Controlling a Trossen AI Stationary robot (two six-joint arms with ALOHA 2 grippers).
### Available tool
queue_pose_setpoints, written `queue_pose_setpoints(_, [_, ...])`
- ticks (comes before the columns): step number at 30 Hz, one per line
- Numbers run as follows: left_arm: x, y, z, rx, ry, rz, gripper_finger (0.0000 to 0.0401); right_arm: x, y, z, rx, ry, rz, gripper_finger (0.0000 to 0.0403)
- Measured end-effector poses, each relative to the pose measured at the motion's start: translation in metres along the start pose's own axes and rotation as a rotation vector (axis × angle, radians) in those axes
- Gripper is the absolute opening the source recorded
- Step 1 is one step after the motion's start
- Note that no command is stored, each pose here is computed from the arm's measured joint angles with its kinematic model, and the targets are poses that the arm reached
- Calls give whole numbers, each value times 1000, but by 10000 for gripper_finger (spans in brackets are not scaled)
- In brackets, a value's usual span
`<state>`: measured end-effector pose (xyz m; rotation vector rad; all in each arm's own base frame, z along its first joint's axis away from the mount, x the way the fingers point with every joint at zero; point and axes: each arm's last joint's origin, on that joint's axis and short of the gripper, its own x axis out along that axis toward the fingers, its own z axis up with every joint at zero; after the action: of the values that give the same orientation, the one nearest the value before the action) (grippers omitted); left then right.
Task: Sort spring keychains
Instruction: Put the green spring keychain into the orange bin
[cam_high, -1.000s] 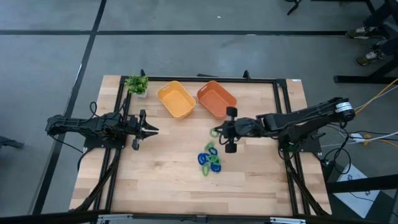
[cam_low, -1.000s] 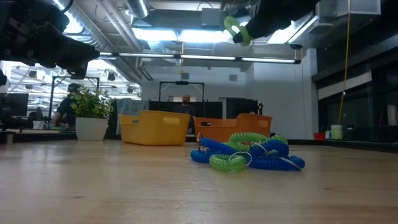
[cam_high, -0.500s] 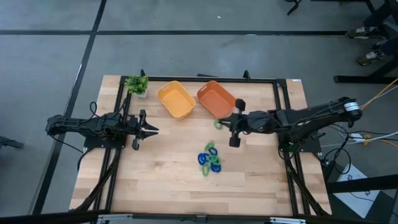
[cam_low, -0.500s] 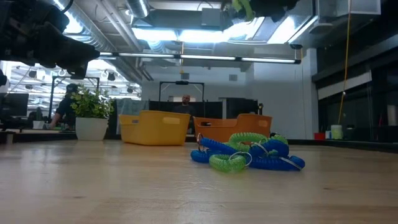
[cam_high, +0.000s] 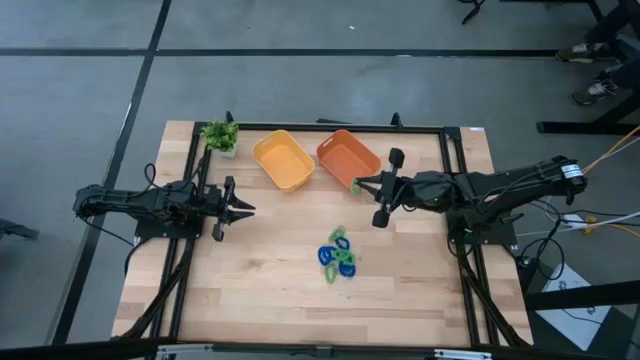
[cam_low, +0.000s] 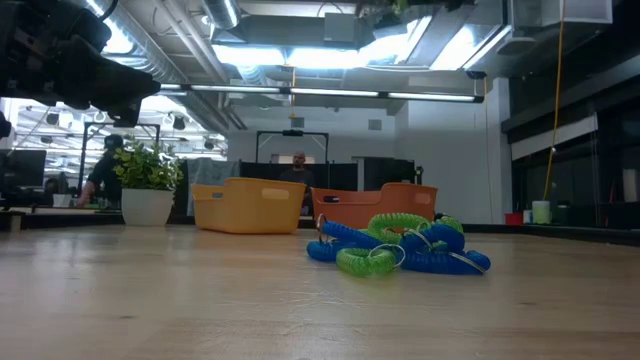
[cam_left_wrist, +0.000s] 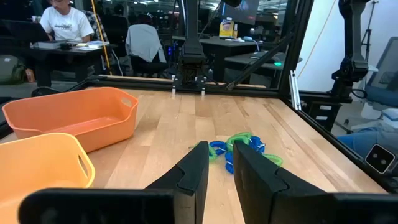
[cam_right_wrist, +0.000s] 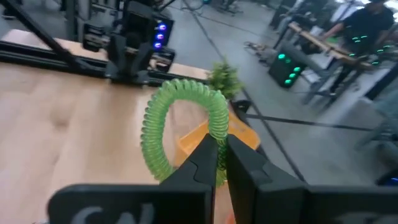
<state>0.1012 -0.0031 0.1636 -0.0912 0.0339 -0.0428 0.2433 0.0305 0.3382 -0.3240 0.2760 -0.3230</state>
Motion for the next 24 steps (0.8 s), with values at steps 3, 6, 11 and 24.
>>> queue_pose_setpoints(3, [0, 0, 0, 0, 0, 0, 69, 0, -2, 1, -28, 0, -45, 25])
queue_pose_setpoints(6, [0, 0, 0, 0, 1, 0, 70, 0, -4, 3, -14, -12, -95, 17])
queue_pose_setpoints(11, [0, 0, 0, 0, 1, 0, 68, -1, -7, 6, -38, -17, -178, 18])
queue_pose_setpoints(24, [0, 0, 0, 0, 0, 0, 68, 6, -27, 0, -100, 72, -377, 21])
